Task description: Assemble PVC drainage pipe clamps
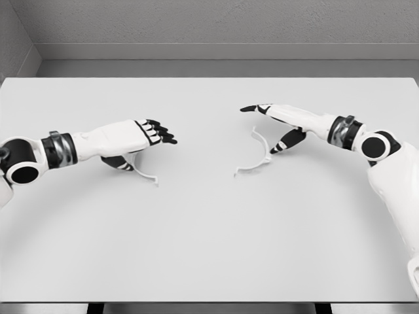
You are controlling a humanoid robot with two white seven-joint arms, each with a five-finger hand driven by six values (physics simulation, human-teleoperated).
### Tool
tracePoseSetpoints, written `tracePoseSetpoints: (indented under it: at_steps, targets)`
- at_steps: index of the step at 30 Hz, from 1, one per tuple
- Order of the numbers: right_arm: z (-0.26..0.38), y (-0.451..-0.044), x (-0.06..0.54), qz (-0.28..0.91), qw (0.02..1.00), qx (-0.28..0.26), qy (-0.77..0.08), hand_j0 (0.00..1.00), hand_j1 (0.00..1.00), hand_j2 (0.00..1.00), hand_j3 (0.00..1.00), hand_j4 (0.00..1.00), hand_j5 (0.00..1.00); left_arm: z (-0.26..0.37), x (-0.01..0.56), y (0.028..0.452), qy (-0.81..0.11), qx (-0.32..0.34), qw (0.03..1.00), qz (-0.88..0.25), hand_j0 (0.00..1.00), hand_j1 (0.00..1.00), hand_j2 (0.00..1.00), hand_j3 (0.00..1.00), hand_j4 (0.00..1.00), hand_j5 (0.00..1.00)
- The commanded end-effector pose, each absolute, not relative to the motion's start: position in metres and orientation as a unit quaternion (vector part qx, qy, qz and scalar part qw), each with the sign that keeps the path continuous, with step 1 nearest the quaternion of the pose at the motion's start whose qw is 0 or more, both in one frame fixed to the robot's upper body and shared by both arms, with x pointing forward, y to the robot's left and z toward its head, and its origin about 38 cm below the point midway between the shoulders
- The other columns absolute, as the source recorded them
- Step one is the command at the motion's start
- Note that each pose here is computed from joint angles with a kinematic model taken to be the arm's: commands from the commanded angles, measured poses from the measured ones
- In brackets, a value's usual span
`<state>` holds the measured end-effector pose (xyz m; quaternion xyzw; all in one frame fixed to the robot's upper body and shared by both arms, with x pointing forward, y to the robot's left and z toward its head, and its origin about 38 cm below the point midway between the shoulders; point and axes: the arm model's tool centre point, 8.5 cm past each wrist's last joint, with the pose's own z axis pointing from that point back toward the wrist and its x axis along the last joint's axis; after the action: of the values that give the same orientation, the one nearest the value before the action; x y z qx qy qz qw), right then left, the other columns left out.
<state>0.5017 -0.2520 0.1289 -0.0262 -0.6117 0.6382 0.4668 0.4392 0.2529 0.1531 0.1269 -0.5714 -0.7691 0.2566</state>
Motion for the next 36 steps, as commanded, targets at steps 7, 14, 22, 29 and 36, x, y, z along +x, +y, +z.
tracePoseSetpoints:
  at_steps: [7, 14, 22, 29, 36]
  targets:
    - [0.131, -0.240, 0.504, 0.639, 0.460, -0.022, -0.616, 1.00, 1.00, 1.00, 1.00, 1.00, 1.00, 0.155, 0.441, 0.242, -0.581, 0.121, 0.252, -0.764, 1.00, 1.00, 1.00, 1.00, 1.00, 1.00]
    - [0.132, -0.253, 0.517, 0.628, 0.484, -0.030, -0.609, 1.00, 1.00, 1.00, 1.00, 1.00, 1.00, 0.153, 0.441, 0.227, -0.585, 0.116, 0.241, -0.766, 1.00, 1.00, 1.00, 1.00, 1.00, 1.00]
    - [0.124, -0.241, 0.523, 0.631, 0.494, -0.023, -0.597, 1.00, 1.00, 1.00, 1.00, 1.00, 1.00, 0.161, 0.441, 0.264, -0.559, 0.144, 0.251, -0.777, 1.00, 1.00, 1.00, 1.00, 1.00, 1.00]
    - [0.123, -0.229, 0.523, 0.632, 0.489, -0.015, -0.601, 1.00, 1.00, 1.00, 1.00, 1.00, 1.00, 0.214, 0.433, 0.314, -0.552, 0.203, 0.238, -0.773, 1.00, 1.00, 1.00, 1.00, 1.00, 1.00]
    - [0.127, -0.220, 0.525, 0.631, 0.482, -0.011, -0.607, 1.00, 1.00, 1.00, 1.00, 1.00, 1.00, 0.209, 0.453, 0.331, -0.537, 0.234, 0.265, -0.766, 1.00, 1.00, 1.00, 1.00, 1.00, 1.00]
